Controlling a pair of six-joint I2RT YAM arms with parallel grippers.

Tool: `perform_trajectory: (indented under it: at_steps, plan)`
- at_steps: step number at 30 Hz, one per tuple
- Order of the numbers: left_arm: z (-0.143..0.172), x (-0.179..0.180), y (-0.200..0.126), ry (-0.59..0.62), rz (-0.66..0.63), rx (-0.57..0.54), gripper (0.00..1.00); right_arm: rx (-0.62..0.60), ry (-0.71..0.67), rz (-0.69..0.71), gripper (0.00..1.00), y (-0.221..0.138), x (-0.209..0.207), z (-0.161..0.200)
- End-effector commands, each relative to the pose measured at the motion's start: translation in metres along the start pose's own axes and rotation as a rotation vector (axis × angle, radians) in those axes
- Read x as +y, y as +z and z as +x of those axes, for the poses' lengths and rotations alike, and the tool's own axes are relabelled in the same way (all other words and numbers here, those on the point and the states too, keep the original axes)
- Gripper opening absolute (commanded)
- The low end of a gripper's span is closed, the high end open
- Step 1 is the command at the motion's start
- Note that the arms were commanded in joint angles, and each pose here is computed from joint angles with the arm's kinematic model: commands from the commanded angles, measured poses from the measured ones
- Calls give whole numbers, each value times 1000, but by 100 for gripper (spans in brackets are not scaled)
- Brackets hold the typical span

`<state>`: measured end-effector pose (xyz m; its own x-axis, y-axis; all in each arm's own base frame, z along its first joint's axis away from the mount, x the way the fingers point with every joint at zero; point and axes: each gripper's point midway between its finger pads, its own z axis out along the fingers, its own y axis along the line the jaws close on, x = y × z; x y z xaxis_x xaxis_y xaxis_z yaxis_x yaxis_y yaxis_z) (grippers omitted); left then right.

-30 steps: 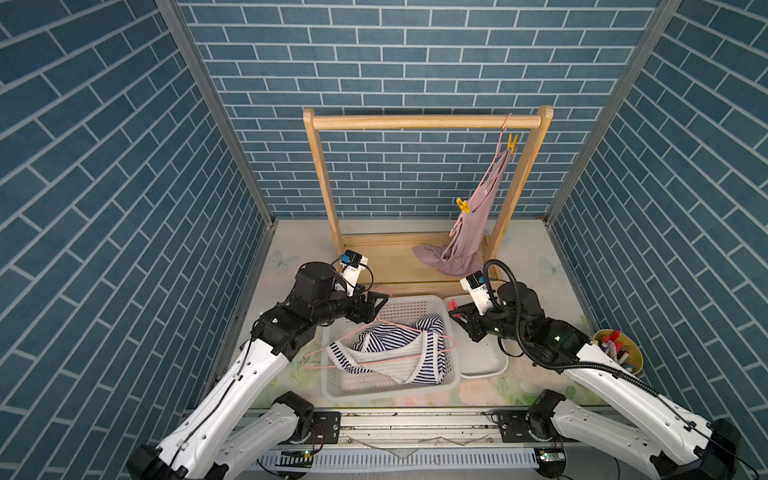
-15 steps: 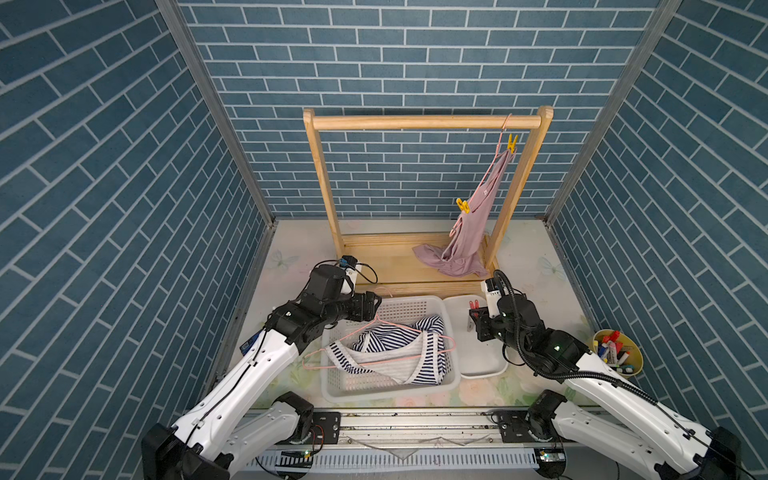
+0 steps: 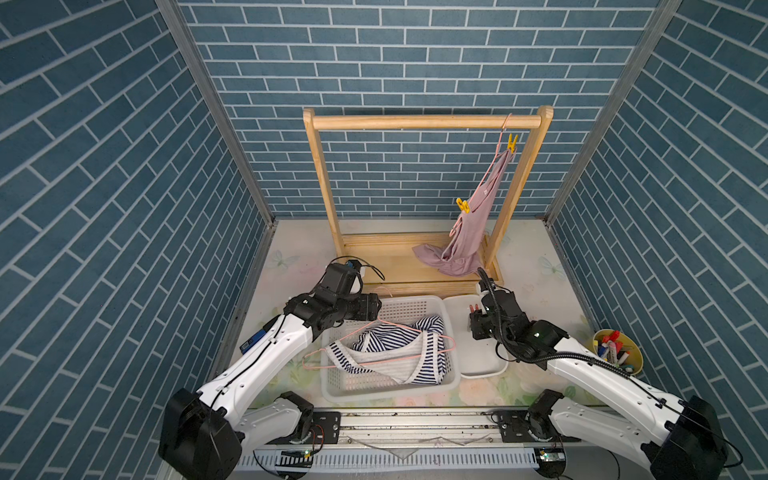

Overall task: Remove the clothespins securing tank tops to the hanger
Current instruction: Place the clothespin in the storage box.

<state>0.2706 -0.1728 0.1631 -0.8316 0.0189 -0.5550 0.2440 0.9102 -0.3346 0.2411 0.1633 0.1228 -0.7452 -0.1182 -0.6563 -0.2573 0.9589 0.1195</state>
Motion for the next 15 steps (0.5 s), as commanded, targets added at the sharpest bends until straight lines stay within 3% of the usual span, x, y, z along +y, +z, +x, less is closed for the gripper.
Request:
perform_trajectory:
  at_steps: [1,15]
  plan:
    - [0,-1,6,-10,-1,13,75,33,41,36,0,9,-6,5]
    - [14,2,34,-31,-36,76,69,157,76,5,0,48,-3,20]
